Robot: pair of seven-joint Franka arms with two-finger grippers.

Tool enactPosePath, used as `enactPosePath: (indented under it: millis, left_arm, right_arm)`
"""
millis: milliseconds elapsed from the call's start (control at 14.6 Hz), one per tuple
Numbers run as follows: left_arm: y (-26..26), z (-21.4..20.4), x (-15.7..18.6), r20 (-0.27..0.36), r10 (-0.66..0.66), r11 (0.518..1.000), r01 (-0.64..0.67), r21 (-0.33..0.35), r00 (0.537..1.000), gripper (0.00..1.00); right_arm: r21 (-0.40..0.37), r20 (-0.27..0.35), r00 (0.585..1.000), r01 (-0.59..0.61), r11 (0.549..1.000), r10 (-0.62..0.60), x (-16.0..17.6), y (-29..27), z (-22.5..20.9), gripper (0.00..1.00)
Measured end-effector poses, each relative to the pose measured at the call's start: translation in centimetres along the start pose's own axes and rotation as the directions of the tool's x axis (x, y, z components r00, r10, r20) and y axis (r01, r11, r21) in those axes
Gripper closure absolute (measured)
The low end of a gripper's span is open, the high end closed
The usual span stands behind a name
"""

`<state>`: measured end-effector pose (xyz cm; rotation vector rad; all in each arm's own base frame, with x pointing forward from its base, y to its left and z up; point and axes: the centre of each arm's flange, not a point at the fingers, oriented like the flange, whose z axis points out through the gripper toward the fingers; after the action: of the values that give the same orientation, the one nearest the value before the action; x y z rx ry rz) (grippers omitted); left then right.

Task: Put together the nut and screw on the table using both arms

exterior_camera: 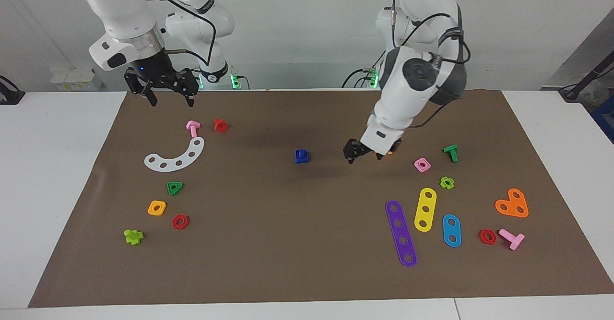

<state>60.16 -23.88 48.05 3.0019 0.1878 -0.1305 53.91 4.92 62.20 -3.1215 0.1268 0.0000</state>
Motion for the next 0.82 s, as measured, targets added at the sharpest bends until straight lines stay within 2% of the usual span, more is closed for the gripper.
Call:
enactPosePath:
  millis: [137,205,342,410,547,821]
  left_arm:
    - [-5.0,-2.3,1.1,0.017,0.007,1.000,-0.007,0.012,1.000,0.04]
    - [-7.2,-3.1,1.3,0.025,0.018,0.999,-0.019,0.049,1.000,0.04]
    - [-10.3,-4.4,0.6,0.049,0.048,0.984,-0.055,0.171,0.998,0.04]
    - [-10.8,-5.0,-0.3,0.052,0.054,0.977,-0.063,0.203,0.997,0.04]
    - [-11.9,-7.2,-2.4,0.025,0.063,0.975,-0.067,0.213,0.998,0.02]
    - [-14.4,-13.4,-5.4,-0.071,0.083,0.981,-0.069,0.183,0.994,0.00]
  right_arm:
    - [0.000,0.000,1.000,0.000,1.000,0.000,0.0,0.0,0.0,0.00]
    - [0.000,0.000,1.000,0.000,1.000,0.000,0.0,0.0,0.0,0.00]
    - [0.000,0.000,1.000,0.000,1.000,0.000,0.0,0.0,0.0,0.00]
    - [0.000,0.000,1.000,0.000,1.000,0.000,0.0,0.0,0.0,0.00]
    - [0.000,0.000,1.000,0.000,1.000,0.000,0.0,0.0,0.0,0.00]
    - [0.000,0.000,1.000,0.000,1.000,0.000,0.0,0.0,0.0,0.00]
